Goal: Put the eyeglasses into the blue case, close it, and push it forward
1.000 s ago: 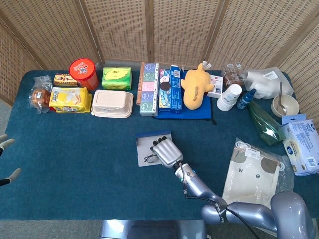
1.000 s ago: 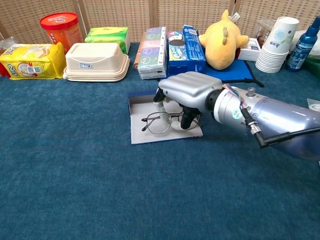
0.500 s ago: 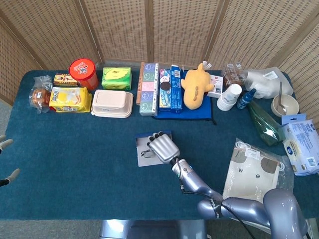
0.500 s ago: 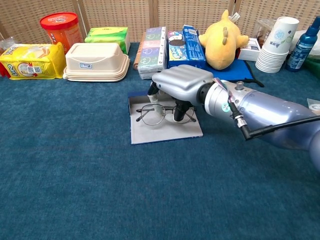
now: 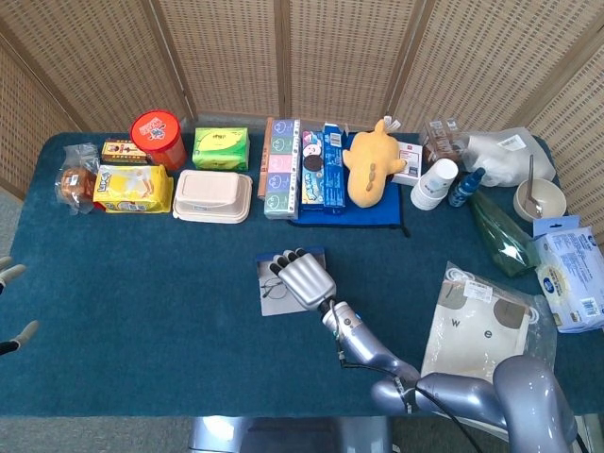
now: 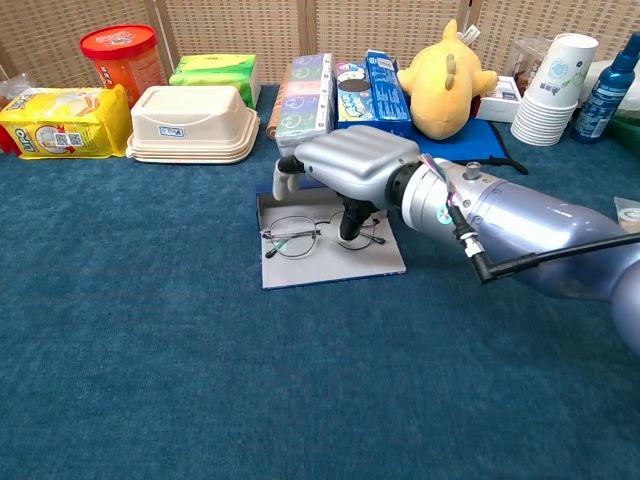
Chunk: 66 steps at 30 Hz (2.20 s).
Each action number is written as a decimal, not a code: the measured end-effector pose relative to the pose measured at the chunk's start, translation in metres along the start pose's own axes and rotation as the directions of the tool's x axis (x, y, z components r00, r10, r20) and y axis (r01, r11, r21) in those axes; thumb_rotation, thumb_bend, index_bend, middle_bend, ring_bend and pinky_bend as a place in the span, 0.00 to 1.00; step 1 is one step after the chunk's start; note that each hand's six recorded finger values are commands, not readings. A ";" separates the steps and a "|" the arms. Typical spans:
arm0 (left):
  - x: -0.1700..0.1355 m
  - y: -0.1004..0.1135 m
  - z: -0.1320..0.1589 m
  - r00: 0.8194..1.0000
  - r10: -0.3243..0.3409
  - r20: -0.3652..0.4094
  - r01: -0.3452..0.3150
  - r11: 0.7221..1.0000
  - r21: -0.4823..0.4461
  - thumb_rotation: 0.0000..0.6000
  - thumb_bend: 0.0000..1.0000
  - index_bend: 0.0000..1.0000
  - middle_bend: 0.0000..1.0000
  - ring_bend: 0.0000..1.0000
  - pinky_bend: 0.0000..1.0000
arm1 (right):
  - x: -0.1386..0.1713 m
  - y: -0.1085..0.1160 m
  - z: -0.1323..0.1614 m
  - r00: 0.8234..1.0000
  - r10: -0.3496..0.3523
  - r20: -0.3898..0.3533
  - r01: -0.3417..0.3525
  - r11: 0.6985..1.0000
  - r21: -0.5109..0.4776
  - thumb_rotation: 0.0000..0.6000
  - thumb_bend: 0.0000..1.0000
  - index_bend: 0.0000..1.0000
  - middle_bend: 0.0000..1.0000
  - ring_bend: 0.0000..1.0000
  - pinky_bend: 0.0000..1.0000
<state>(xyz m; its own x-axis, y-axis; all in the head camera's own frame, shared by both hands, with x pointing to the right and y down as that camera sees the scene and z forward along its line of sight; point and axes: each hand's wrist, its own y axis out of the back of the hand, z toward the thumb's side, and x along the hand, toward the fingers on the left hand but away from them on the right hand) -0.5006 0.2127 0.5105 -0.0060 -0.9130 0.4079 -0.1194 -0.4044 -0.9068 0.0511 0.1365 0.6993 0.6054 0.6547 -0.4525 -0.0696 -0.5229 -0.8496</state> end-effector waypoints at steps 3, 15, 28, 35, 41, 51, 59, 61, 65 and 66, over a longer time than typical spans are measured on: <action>-0.001 0.003 0.002 1.000 0.009 0.007 -0.009 1.000 -0.001 0.90 0.21 0.17 0.12 0.07 0.07 | 0.000 0.002 0.000 1.000 -0.004 -0.001 0.004 1.000 -0.001 1.00 0.32 0.14 0.22 0.21 0.34; -0.004 0.008 0.002 1.000 0.017 0.007 -0.017 1.000 0.003 0.91 0.21 0.17 0.12 0.07 0.07 | -0.003 -0.004 0.001 1.000 0.021 0.001 -0.021 0.999 0.026 1.00 0.32 0.00 0.04 0.04 0.22; -0.005 0.010 -0.001 1.000 0.022 0.003 -0.022 1.000 0.001 0.91 0.21 0.17 0.12 0.07 0.06 | -0.010 -0.016 -0.002 0.999 0.048 0.006 -0.048 0.998 0.045 1.00 0.31 0.00 0.01 0.01 0.20; -0.004 0.008 -0.002 1.000 0.020 0.001 -0.020 1.000 -0.002 0.91 0.21 0.16 0.12 0.07 0.06 | -0.018 -0.017 -0.012 0.998 0.050 0.025 -0.051 0.997 0.050 1.00 0.31 0.00 0.01 0.01 0.20; -0.003 0.007 -0.001 1.000 0.016 0.003 -0.016 1.000 -0.001 0.90 0.21 0.16 0.12 0.07 0.06 | -0.023 -0.017 -0.020 0.998 0.051 0.042 -0.053 0.997 0.048 1.00 0.31 0.00 0.01 0.01 0.20; -0.001 0.006 0.000 1.000 0.014 0.003 -0.014 1.000 0.003 0.90 0.21 0.16 0.12 0.07 0.06 | -0.038 -0.012 -0.032 0.997 0.039 0.071 -0.041 0.998 0.038 1.00 0.30 0.00 0.01 0.01 0.20; 0.002 0.005 0.004 1.000 0.013 0.015 -0.013 1.000 -0.001 0.91 0.21 0.16 0.12 0.07 0.06 | -0.040 -0.003 -0.040 0.996 0.021 0.085 -0.025 0.998 0.051 1.00 0.30 0.00 0.01 0.02 0.20; 0.003 0.005 0.005 1.000 0.012 0.021 -0.012 1.000 -0.003 0.91 0.21 0.16 0.12 0.07 0.06 | -0.037 -0.003 -0.039 0.997 0.021 0.080 -0.026 0.998 0.054 1.00 0.31 0.00 0.01 0.02 0.20; 0.003 0.003 0.006 0.999 0.008 0.033 -0.008 1.000 -0.003 0.90 0.21 0.16 0.12 0.07 0.06 | -0.031 -0.001 -0.032 0.998 0.024 0.066 -0.027 0.998 0.053 1.00 0.31 0.00 0.01 0.02 0.20; 0.003 0.003 0.006 0.999 0.008 0.033 -0.008 1.000 -0.004 0.91 0.21 0.16 0.12 0.07 0.06 | -0.029 -0.001 -0.030 0.998 0.025 0.062 -0.029 0.998 0.055 1.00 0.31 0.00 0.01 0.02 0.20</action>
<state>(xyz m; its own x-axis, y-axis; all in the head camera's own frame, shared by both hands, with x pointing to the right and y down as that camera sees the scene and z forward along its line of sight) -0.4947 0.2085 0.5085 0.0262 -0.9177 0.3965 -0.1229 -0.3965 -0.9098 0.0574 0.1020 0.7214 0.5529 0.6741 -0.4899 -0.1305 -0.5106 -0.8499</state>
